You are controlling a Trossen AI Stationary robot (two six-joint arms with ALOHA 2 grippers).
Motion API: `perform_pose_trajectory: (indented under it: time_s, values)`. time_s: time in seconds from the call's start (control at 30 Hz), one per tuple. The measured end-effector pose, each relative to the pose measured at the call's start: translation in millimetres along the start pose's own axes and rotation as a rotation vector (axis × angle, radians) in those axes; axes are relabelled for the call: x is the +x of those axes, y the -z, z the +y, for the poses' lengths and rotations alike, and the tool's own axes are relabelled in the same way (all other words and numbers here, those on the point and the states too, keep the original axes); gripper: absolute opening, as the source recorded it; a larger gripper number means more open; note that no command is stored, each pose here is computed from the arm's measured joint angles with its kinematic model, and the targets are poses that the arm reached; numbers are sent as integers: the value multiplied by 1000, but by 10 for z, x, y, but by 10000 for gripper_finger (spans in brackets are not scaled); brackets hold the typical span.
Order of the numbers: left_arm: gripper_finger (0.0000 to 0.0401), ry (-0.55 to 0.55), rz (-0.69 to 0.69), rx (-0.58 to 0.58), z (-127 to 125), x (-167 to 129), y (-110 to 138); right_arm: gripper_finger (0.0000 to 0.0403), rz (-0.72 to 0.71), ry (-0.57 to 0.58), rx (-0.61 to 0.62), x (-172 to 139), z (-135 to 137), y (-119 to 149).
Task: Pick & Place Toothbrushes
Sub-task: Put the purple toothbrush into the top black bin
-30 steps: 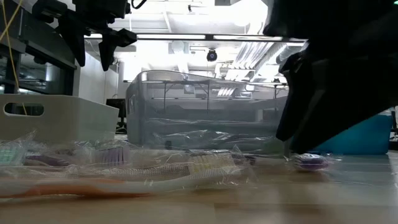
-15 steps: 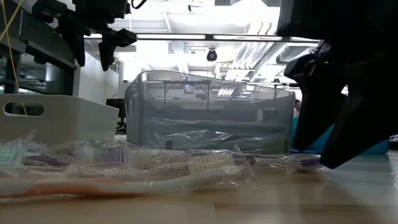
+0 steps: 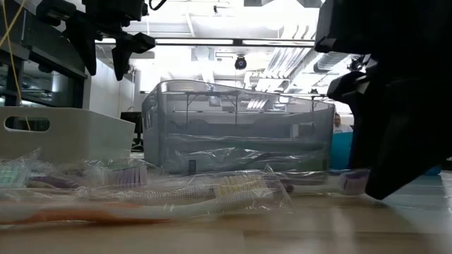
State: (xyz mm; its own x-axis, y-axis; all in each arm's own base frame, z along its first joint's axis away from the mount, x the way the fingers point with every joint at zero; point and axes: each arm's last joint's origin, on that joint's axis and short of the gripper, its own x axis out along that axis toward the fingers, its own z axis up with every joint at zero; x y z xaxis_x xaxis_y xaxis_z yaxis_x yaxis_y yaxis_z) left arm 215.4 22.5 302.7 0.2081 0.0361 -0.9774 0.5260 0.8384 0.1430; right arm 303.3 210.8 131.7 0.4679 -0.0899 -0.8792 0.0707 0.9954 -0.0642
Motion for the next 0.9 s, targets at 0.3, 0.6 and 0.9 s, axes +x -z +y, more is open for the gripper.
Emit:
perform_pose_trajectory:
  time_s: [0.3,0.6,0.9]
  values:
    - [211,0,0,0,0,0,0,15,33,-98,93,-20,60,-3]
    - [211,0,0,0,1,0,0,9,96,-236,176,-138,178,38]
    - [211,-3,-3,5,3,0,-3,7,82,-283,284,-543,142,-3]
